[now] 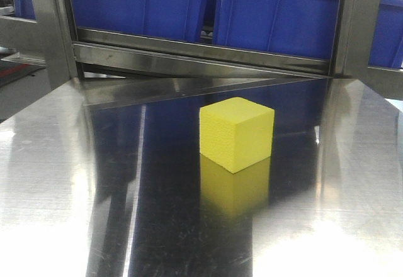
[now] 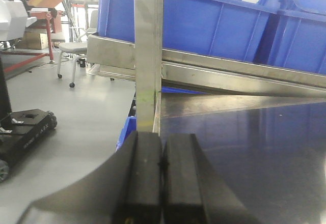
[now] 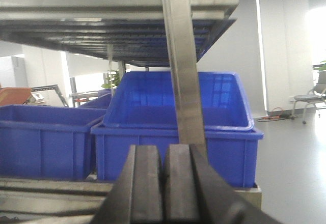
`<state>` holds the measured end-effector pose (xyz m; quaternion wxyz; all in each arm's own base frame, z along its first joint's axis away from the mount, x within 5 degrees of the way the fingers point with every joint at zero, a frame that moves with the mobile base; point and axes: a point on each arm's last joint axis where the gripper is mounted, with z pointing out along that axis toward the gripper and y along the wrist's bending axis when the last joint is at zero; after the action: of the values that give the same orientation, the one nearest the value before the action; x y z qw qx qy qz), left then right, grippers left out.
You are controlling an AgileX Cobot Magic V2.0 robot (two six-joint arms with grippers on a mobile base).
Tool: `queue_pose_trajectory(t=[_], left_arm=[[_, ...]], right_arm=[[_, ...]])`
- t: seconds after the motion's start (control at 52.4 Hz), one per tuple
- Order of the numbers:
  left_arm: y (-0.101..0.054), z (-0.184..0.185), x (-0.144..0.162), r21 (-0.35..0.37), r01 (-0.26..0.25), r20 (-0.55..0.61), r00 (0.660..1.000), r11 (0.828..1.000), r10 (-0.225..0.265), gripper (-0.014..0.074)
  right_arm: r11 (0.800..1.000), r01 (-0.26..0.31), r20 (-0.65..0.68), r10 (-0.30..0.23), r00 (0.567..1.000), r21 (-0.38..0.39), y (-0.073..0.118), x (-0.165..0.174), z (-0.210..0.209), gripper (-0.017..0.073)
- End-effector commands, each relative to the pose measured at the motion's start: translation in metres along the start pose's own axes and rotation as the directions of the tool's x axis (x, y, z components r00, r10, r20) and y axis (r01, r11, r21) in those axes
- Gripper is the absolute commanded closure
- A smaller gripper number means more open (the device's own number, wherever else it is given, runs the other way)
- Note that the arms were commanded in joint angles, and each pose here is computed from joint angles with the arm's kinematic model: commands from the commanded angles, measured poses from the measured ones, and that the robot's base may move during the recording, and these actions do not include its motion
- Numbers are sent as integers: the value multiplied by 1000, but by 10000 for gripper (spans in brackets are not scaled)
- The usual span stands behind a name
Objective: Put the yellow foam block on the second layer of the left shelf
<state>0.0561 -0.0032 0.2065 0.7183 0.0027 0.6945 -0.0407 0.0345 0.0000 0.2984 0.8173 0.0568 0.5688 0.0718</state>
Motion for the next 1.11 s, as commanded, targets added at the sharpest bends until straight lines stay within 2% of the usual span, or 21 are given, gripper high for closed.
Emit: queue_pose_trajectory(t=[0.0,0.153,0.305,0.344,0.42,0.535,0.611,0.706,0.764,0.802,0.859,0.935,1.031,1.088], left_arm=[[-1,1,1,16,2,52,999,1000,-3,458],[-1,1,1,16,2,52,999,1000,-3,458],[-1,1,1,16,2,52,999,1000,-3,458],[-1,1,1,16,2,52,999,1000,-3,458],[-1,1,1,16,2,52,999,1000,-3,458],[-1,1,1,16,2,52,999,1000,-3,458],[-1,1,1,16,2,52,999,1000,-3,458],[-1,1,1,16,2,52,999,1000,-3,458],[-1,1,1,16,2,52,999,1000,-3,458],[-1,1,1,16,2,52,999,1000,-3,458],[-1,1,1,16,2,52,999,1000,-3,458],[-1,1,1,16,2,52,999,1000,-3,458],[-1,1,1,16,2,52,999,1000,-3,458],[-1,1,1,16,2,52,999,1000,-3,458]], right_arm=[[1000,16,36,-16,999,1,6,-36,11,525],[1000,8,-34,-7,999,5,11,-61,38,524],[995,-34,-163,19,986,-91,21,-61,68,521],[992,-38,-208,12,978,-121,25,-58,77,507],[980,-35,-296,-24,955,-194,37,-53,94,419],[959,-44,-398,-75,914,-281,57,-48,113,221],[945,-51,-484,-119,867,-324,72,-43,125,65],[940,-40,-592,-181,786,-340,87,-33,138,-49],[939,-20,-668,-228,708,-342,97,-26,147,-40],[938,-11,-695,-250,674,-348,103,-26,152,-42],[926,11,-733,-306,607,-377,116,-19,160,-42],[889,44,-746,-408,526,-456,133,-12,169,-42],[855,41,-751,-477,456,-518,151,1,181,-42],[840,33,-752,-501,429,-541,160,11,188,-42]])
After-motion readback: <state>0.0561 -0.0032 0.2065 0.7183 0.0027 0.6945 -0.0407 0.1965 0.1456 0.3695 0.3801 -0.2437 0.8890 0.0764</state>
